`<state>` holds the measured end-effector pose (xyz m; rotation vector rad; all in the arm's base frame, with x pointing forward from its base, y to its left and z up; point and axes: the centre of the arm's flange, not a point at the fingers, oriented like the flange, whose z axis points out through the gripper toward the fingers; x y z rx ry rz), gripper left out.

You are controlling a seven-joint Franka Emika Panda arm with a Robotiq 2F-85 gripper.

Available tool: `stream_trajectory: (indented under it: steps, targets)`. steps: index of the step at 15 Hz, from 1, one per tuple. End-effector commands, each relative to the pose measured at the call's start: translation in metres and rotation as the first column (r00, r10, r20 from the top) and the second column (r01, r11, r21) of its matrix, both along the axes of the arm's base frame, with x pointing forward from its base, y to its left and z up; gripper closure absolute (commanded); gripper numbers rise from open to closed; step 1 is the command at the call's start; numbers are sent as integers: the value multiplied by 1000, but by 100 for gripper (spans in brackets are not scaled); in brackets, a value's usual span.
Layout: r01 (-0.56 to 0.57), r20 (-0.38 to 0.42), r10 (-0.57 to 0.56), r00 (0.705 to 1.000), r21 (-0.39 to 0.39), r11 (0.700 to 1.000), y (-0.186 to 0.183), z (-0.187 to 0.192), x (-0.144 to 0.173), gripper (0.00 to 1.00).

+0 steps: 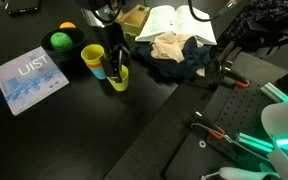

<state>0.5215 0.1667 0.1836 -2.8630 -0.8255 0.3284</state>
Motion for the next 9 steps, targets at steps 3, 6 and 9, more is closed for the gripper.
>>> stream_trajectory:
  steps: [3,6,9]
  targets:
    - [-21,46,21,999,1,1000,0,10,13,0]
    - [-27,50,27,998,0,1000,-2,8,15,0]
    - [-32,53,33,998,-5,999,-5,2,16,0]
